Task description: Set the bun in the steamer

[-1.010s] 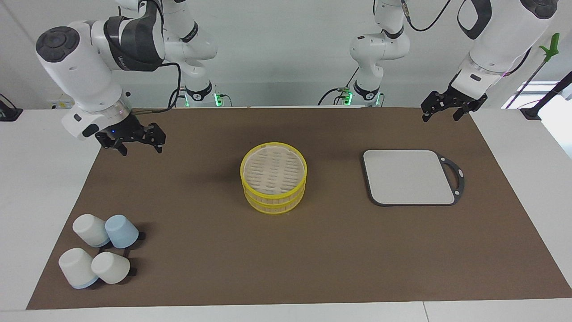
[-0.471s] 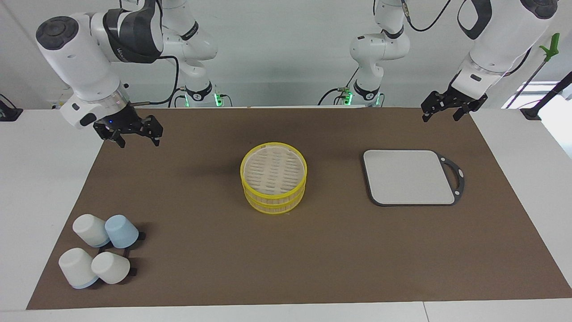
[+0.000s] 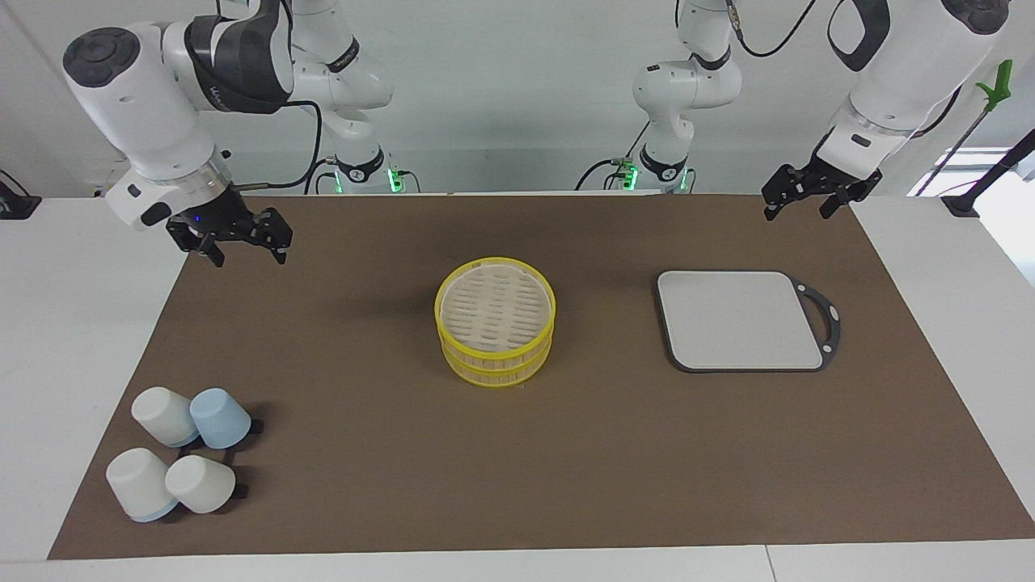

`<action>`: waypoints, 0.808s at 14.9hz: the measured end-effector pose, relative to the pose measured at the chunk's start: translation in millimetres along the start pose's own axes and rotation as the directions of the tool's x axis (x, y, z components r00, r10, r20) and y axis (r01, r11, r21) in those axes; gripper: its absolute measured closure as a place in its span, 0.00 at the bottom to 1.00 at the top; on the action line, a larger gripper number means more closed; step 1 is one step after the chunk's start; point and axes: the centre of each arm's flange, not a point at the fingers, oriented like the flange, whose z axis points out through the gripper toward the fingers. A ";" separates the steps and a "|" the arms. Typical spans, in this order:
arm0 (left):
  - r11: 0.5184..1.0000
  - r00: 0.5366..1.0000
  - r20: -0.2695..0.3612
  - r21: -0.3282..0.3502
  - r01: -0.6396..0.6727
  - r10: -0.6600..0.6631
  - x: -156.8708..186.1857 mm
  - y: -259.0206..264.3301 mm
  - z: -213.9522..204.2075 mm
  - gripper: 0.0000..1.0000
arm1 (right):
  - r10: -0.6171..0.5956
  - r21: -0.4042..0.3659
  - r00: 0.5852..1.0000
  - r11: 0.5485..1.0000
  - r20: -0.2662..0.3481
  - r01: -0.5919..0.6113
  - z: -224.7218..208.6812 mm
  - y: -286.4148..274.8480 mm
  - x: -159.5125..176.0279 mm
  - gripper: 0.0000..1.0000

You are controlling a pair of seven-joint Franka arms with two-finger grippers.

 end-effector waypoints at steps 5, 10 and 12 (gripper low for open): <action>1.000 1.000 0.000 0.000 0.000 0.000 0.0 0.0 0.0 0.00 | 0.005 0.000 1.000 1.000 0.000 -0.005 0.2 3.1 -0.2 0.00; 1.000 1.000 0.000 0.000 0.000 0.000 0.0 0.0 0.0 0.00 | 0.006 0.000 1.000 1.000 0.000 -0.006 0.2 3.2 -0.2 0.00; 1.000 1.000 0.000 0.000 0.000 0.000 0.0 0.0 0.0 0.00 | 0.006 0.000 1.000 1.000 0.000 -0.006 0.2 3.2 -0.2 0.00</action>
